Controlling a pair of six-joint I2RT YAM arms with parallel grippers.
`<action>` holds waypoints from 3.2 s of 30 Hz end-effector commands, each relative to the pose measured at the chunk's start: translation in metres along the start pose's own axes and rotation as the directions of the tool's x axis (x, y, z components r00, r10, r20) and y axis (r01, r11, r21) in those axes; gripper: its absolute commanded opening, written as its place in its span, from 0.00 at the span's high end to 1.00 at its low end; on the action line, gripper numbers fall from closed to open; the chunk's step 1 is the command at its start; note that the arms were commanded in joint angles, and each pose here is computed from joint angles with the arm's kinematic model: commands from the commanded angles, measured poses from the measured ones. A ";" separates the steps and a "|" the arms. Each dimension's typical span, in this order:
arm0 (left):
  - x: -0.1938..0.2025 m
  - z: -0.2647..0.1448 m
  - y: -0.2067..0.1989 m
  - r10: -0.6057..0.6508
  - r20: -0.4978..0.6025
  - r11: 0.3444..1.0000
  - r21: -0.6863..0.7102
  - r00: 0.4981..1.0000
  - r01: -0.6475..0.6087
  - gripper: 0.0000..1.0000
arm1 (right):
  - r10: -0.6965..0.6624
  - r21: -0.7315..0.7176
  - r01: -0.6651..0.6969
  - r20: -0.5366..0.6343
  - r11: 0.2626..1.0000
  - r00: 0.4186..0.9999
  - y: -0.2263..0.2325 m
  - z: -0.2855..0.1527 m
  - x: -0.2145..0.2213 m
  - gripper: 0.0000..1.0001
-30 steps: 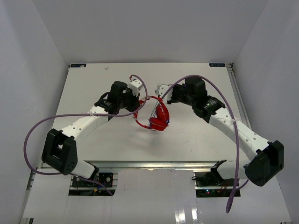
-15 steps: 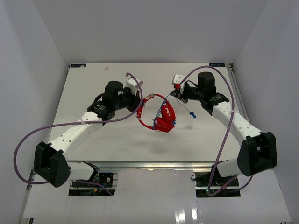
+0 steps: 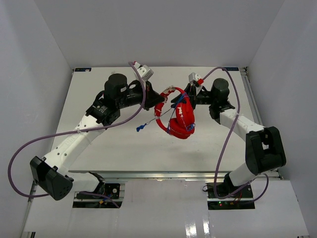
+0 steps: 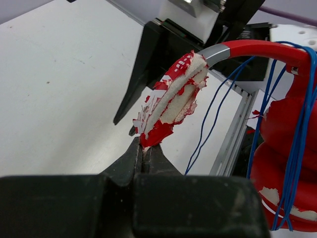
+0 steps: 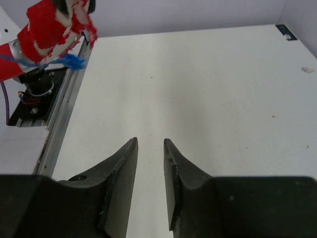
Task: Wrap the headphones
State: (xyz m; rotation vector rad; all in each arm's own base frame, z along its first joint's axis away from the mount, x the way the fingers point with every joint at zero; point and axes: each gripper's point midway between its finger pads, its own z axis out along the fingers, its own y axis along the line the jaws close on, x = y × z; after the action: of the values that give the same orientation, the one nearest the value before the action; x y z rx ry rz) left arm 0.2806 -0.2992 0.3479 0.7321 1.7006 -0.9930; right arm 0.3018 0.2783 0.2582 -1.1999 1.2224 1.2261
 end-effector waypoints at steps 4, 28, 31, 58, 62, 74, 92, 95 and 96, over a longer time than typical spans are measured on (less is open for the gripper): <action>-0.051 -0.023 -0.036 -0.019 0.108 0.999 0.051 0.994 0.013 1.00 | 0.045 -0.122 -0.025 0.158 0.992 0.986 0.017 0.014 -0.046 0.54; -0.079 -0.025 -0.038 -0.009 0.166 0.999 0.036 0.986 0.003 1.00 | -0.036 0.090 0.034 0.025 0.995 0.999 0.031 0.021 -0.007 0.51; -0.079 -0.029 -0.045 -0.008 0.164 0.998 0.063 0.986 -0.003 1.00 | 0.001 0.229 -0.002 0.004 0.973 1.000 0.005 0.018 -0.007 0.49; -0.077 -0.034 -0.047 0.052 0.160 0.996 0.057 0.986 -0.062 1.00 | -0.127 0.376 0.119 -0.002 0.919 0.992 -0.068 -0.082 -0.045 0.24; -0.079 -0.034 -0.043 0.058 0.166 0.997 0.034 0.984 -0.065 1.00 | -0.277 0.157 0.278 -0.024 0.948 0.960 -0.012 -0.077 -0.033 0.23; -0.083 -0.034 -0.041 0.071 0.178 0.997 0.020 0.982 -0.075 1.00 | -0.329 -0.011 0.329 0.010 0.944 0.944 0.042 -0.054 -0.034 0.20; -0.094 -0.034 -0.027 0.068 0.241 0.996 -0.064 0.968 -0.054 1.00 | -0.208 -0.042 0.207 -0.019 0.977 0.978 0.071 -0.015 -0.015 0.88; -0.095 -0.032 -0.028 0.065 0.248 0.997 -0.051 0.966 -0.054 1.00 | -0.215 -0.017 0.214 -0.024 0.977 0.976 0.068 -0.016 -0.021 0.78; -0.096 -0.032 -0.028 0.064 0.250 0.997 -0.049 0.966 -0.053 1.00 | -0.213 -0.010 0.213 -0.028 0.977 0.977 0.067 -0.016 -0.022 0.69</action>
State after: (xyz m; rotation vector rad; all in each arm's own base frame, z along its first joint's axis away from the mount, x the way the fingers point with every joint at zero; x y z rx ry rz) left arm 0.2850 -0.2899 0.4041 0.6450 1.6095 -0.9136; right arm 0.2361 0.2636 0.2659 -1.3211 1.1127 1.1007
